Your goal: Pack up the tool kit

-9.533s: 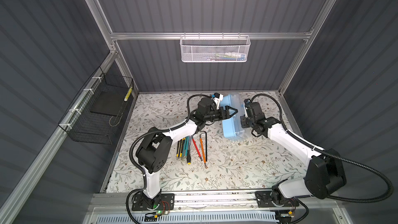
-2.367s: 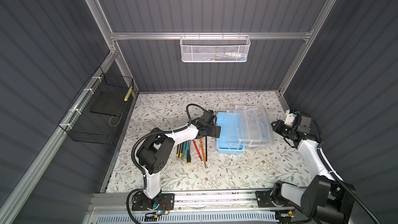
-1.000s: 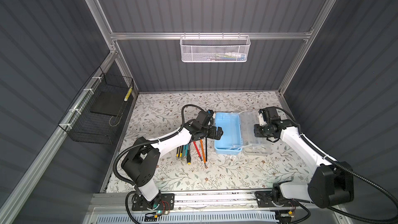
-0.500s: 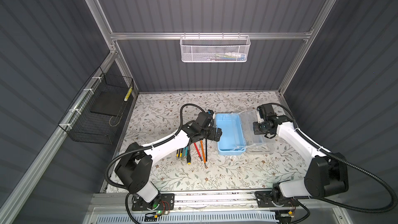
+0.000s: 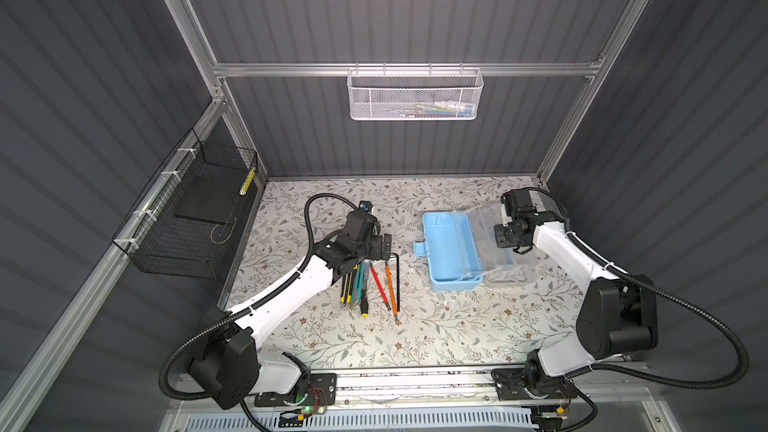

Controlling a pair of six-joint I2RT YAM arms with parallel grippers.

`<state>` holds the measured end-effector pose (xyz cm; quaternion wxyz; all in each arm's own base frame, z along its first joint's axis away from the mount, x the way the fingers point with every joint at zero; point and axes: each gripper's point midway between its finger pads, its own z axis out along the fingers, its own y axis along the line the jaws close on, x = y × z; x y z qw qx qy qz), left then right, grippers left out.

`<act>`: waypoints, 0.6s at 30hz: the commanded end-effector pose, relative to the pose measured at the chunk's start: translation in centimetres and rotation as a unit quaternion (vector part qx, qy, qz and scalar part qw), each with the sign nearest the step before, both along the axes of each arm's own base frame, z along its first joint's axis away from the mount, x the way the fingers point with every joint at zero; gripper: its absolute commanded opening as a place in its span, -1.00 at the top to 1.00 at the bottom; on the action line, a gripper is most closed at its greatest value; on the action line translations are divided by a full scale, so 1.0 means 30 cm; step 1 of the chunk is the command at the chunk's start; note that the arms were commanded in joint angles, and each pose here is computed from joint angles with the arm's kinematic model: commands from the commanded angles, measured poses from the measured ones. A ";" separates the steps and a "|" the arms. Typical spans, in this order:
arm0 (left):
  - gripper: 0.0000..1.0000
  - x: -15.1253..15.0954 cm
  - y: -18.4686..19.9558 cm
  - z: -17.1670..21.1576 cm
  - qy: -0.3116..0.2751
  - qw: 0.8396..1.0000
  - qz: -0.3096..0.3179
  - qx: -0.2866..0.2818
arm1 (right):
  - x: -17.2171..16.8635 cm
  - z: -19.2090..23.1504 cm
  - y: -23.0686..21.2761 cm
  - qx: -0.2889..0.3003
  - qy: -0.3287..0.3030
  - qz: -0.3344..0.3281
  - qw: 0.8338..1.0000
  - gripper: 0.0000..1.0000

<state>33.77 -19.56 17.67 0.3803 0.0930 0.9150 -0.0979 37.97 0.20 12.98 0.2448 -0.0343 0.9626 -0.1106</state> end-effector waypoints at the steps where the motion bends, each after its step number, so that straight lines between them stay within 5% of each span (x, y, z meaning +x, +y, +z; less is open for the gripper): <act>1: -0.99 0.009 0.071 0.002 0.003 1.000 0.027 -0.001 | 0.025 0.061 -0.007 -0.008 -0.020 0.004 1.000 0.17; 5: -0.99 0.035 0.144 0.005 -0.010 0.999 0.050 -0.001 | 0.023 0.185 -0.005 -0.002 -0.064 -0.005 0.998 -0.17; 8: -0.99 0.061 0.226 0.004 -0.032 0.996 0.078 -0.003 | -0.012 0.292 0.050 0.048 -0.101 -0.021 0.994 -0.18; 12: -0.99 0.089 0.412 -0.032 -0.051 0.986 0.155 0.022 | -0.103 0.347 0.272 0.199 -0.143 -0.009 0.969 -0.16; 18: -1.00 0.075 0.494 -0.067 -0.077 0.981 0.178 -0.017 | -0.232 0.257 0.583 0.194 -0.086 0.049 0.976 -0.15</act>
